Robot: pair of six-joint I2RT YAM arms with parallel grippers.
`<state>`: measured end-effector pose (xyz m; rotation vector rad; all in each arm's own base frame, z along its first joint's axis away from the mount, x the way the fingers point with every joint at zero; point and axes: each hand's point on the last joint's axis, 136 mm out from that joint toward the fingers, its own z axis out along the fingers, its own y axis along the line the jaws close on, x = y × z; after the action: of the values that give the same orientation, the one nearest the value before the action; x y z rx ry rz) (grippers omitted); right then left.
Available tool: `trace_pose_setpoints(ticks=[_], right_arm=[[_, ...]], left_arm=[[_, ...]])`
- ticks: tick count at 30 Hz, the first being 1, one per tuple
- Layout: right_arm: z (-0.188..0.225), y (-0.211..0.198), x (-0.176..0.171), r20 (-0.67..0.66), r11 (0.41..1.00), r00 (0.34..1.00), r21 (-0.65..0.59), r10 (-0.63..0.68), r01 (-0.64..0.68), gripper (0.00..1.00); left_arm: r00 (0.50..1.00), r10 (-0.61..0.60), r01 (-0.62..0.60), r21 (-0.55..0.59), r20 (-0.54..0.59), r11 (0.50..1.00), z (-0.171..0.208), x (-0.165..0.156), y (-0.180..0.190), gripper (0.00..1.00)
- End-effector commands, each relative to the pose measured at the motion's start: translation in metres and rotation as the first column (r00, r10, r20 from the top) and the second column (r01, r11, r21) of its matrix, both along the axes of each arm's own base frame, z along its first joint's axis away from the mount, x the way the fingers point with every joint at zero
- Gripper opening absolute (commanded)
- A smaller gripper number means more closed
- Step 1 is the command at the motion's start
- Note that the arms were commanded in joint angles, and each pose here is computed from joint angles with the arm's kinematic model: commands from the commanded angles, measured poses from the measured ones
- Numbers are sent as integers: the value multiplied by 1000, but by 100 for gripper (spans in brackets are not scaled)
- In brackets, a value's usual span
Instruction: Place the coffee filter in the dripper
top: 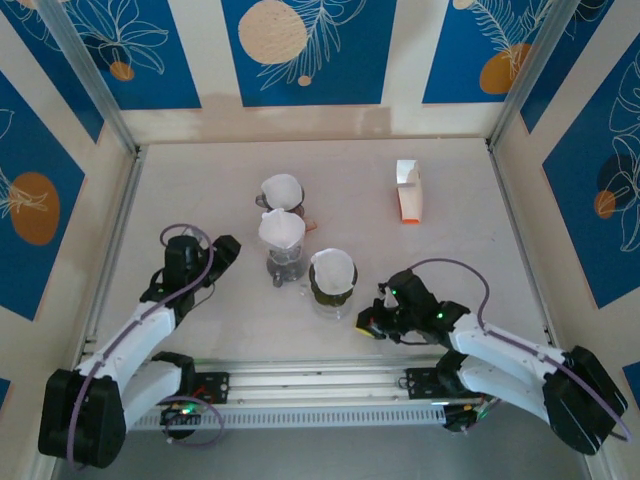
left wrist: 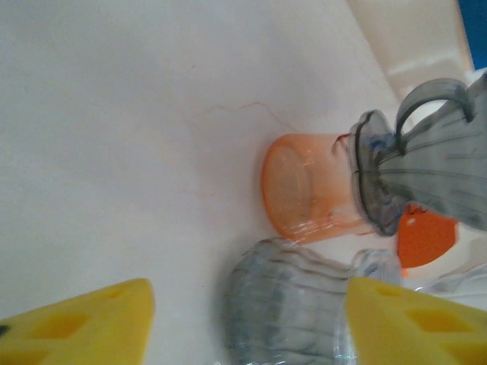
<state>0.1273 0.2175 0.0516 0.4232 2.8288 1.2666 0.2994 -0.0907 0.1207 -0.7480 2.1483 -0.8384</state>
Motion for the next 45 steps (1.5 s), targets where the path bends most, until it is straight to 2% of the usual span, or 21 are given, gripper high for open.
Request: trace_pose_setpoints(ticks=[1, 8, 25, 32, 37, 43, 45], right_arm=[[19, 25, 13, 25, 996, 1000, 86, 3, -5, 0], [14, 37, 32, 52, 998, 999, 68, 0, -3, 0], [14, 47, 95, 133, 997, 991, 78, -21, 11, 0], [13, 38, 93, 125, 998, 992, 59, -22, 15, 0], [19, 13, 78, 169, 999, 985, -34, -18, 24, 16], [53, -24, 74, 301, 988, 952, -127, -45, 87, 51], [66, -36, 79, 355, 984, 933, -139, -55, 111, 57]], left_arm=[[1000, 6, -6, 34, -8, 999, 0, -6, 7, 83], [1000, 9, -10, 56, 7, 998, 8, -12, 11, 87], [1000, 17, -17, 67, -7, 998, 6, -14, 15, 88], [999, 29, -27, 85, -16, 996, 4, -14, 19, 89], [996, 86, -82, 147, -21, 986, 10, -15, 34, 92], [979, 198, -202, 203, 40, 958, 37, -8, 57, 98], [967, 247, -254, 247, 59, 935, 47, -5, 69, 100]])
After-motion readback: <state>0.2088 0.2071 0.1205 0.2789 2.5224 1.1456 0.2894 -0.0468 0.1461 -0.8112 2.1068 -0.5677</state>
